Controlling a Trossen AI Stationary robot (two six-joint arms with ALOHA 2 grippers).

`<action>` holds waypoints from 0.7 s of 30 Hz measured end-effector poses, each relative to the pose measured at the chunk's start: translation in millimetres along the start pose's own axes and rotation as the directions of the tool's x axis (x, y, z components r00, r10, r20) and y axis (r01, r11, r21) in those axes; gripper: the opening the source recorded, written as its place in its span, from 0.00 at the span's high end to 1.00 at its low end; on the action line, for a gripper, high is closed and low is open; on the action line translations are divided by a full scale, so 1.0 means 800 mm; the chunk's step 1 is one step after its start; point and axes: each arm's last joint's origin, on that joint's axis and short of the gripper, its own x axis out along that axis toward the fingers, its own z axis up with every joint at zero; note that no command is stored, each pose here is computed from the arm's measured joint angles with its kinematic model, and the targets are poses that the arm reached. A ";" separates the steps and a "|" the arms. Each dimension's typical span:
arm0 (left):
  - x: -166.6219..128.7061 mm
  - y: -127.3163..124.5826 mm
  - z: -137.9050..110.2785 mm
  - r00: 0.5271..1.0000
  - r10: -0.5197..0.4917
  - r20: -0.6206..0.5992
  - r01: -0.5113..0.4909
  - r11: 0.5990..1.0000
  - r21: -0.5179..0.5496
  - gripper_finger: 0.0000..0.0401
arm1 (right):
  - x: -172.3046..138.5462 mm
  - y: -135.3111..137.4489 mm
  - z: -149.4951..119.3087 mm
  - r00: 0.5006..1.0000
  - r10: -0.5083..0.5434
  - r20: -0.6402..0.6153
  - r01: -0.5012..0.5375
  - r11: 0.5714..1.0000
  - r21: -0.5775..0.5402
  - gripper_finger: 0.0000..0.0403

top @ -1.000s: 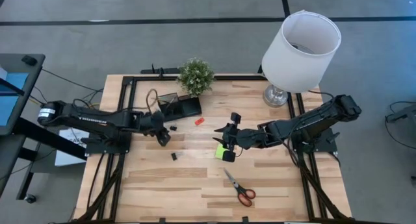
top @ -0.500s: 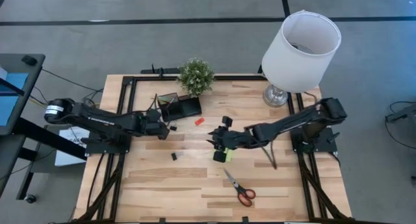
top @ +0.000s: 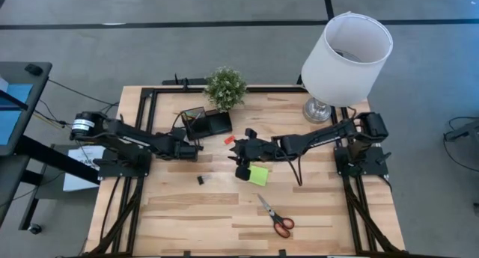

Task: Pick and place office supplies into organizer
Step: Put the sky blue pencil into the black organizer

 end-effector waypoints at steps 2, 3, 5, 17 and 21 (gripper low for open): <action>0.003 -0.001 0.000 1.000 0.011 0.001 -0.011 0.999 -0.033 0.62 | 0.001 -0.002 -0.001 1.000 -0.004 -0.009 0.004 1.000 -0.002 0.69; 0.003 -0.001 0.000 1.000 0.015 0.002 -0.015 0.999 -0.041 0.61 | 0.002 -0.002 -0.002 1.000 0.000 -0.014 0.000 1.000 -0.003 0.69; 0.000 -0.002 0.002 1.000 0.022 -0.004 -0.022 0.998 -0.052 0.59 | 0.002 -0.002 -0.003 1.000 -0.002 -0.024 0.002 1.000 -0.006 0.69; -0.019 -0.022 0.022 0.998 -0.065 -0.005 0.063 0.983 -0.174 0.65 | 0.003 -0.010 -0.009 0.996 -0.025 -0.087 0.024 1.000 -0.017 0.69; -0.024 -0.027 0.028 0.996 -0.085 0.011 0.086 0.978 -0.189 0.66 | 0.004 -0.018 -0.012 0.992 -0.045 -0.115 0.043 0.999 -0.014 0.69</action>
